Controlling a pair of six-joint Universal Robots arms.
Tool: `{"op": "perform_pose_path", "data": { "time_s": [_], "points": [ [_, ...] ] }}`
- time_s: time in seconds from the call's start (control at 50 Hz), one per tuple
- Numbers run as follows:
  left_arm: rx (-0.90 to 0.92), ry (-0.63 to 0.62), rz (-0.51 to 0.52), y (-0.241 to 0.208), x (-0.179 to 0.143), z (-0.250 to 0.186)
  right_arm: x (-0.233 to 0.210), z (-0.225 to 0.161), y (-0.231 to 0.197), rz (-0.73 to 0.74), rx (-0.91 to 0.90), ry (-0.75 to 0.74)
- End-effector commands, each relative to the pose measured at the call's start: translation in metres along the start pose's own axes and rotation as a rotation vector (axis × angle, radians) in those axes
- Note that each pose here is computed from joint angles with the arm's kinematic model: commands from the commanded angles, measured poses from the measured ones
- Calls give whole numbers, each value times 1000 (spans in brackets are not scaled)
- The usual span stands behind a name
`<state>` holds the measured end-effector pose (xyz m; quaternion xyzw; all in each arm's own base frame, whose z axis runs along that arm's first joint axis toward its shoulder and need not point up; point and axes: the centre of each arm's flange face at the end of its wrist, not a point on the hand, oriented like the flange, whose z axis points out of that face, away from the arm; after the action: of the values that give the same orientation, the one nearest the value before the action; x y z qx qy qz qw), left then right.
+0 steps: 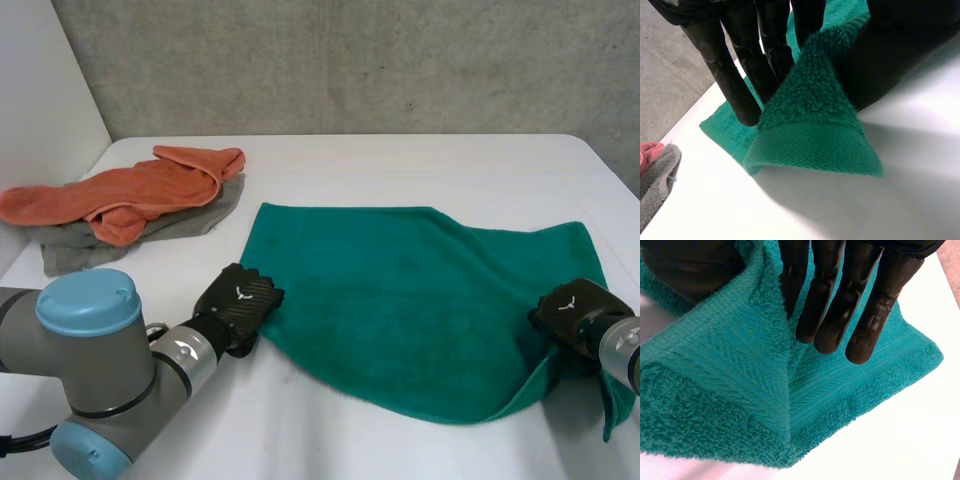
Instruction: Fold the laundry.
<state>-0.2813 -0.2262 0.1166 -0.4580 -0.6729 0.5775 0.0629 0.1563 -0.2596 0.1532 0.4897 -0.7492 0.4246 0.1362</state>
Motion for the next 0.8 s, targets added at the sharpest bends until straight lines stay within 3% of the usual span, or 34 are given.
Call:
{"op": "perform_pose_path", "data": {
  "time_s": [0.02,0.1,0.16,0.26,0.4,0.52,0.7,0.8],
  "points": [
    [4,-98,12,-17,-21,-16,5,-5,-2,-3,-2,23],
    [-44,-162,29,-25,-37,-42,11,-19,-8,-12,18,60],
    [-137,-118,93,-30,-31,-74,9,-27,-9,-15,9,45],
    [-323,-92,109,-28,-25,-118,2,-46,-10,-12,-26,-31],
    [-387,-114,131,-24,-23,-130,-3,-62,-9,-76,-67,-109],
    [-347,-135,127,-21,-33,-89,5,-42,-9,-157,-62,-96],
    [-229,-214,123,-26,-54,-6,52,37,-43,-183,38,188],
    [-244,-288,77,-15,-64,34,46,77,-65,-229,102,236]
  ]
}}
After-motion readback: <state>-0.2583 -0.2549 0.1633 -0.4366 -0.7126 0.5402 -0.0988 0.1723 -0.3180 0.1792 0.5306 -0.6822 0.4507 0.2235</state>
